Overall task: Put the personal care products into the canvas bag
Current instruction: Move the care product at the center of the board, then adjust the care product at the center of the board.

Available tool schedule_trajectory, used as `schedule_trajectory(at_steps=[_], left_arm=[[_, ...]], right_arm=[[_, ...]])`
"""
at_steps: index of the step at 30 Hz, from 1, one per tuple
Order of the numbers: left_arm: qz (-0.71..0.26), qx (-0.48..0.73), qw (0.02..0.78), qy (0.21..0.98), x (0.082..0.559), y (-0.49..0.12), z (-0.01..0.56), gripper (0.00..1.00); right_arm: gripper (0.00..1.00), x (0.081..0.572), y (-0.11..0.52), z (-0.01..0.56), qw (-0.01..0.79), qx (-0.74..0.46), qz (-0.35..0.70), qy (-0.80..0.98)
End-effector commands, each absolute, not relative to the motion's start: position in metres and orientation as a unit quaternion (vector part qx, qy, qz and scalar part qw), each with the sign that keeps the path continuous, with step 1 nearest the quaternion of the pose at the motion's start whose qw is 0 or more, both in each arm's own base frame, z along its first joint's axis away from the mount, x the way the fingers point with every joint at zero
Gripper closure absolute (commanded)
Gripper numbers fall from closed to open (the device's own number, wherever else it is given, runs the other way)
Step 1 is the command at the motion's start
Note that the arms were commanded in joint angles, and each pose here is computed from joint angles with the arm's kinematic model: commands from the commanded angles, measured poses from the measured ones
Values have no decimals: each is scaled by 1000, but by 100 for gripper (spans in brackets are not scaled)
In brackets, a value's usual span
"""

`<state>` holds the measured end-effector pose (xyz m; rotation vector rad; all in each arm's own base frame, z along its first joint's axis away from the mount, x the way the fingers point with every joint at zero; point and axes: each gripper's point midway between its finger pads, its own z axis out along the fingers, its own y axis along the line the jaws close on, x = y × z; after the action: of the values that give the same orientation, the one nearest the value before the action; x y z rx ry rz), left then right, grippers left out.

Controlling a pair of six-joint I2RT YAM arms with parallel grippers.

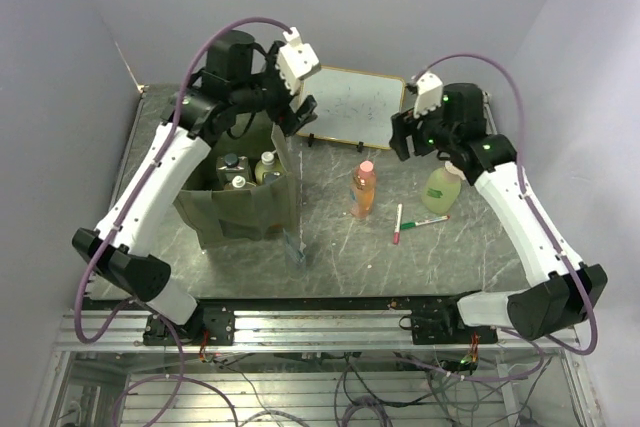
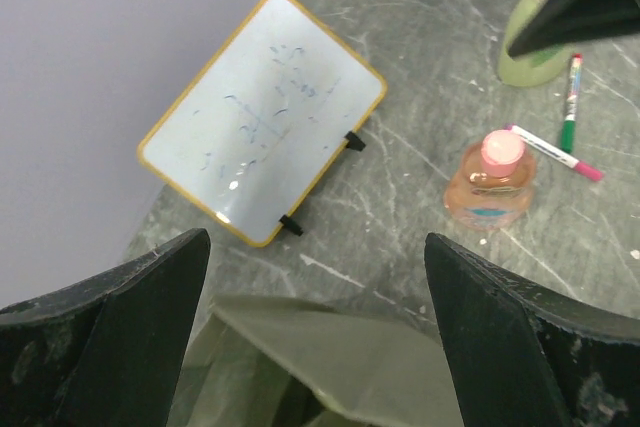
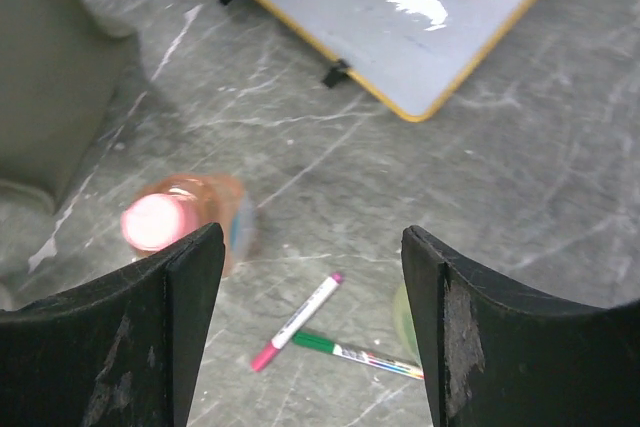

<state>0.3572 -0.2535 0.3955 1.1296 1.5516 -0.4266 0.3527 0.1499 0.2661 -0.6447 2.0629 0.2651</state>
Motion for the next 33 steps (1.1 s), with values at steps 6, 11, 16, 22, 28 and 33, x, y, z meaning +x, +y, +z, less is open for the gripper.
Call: schedule_trajectory(at_steps=[6, 11, 16, 22, 28, 33], left_arm=[[-210, 597, 497, 594, 327, -324, 354, 2], [-223, 663, 449, 556, 310, -359, 321, 0], [-229, 706, 417, 524, 309, -383, 296, 1], [-235, 762, 378, 471, 311, -401, 266, 1], [-242, 808, 338, 418, 305, -408, 239, 1], [-239, 831, 311, 394, 300, -418, 213, 1]], right_arm=[[26, 364, 90, 310, 526, -187, 111, 822], [25, 360, 78, 307, 526, -169, 136, 822], [25, 355, 70, 302, 523, -152, 150, 825], [25, 350, 58, 296, 522, -126, 163, 828], [25, 344, 47, 291, 521, -101, 173, 830], [25, 341, 42, 287, 518, -87, 180, 832]])
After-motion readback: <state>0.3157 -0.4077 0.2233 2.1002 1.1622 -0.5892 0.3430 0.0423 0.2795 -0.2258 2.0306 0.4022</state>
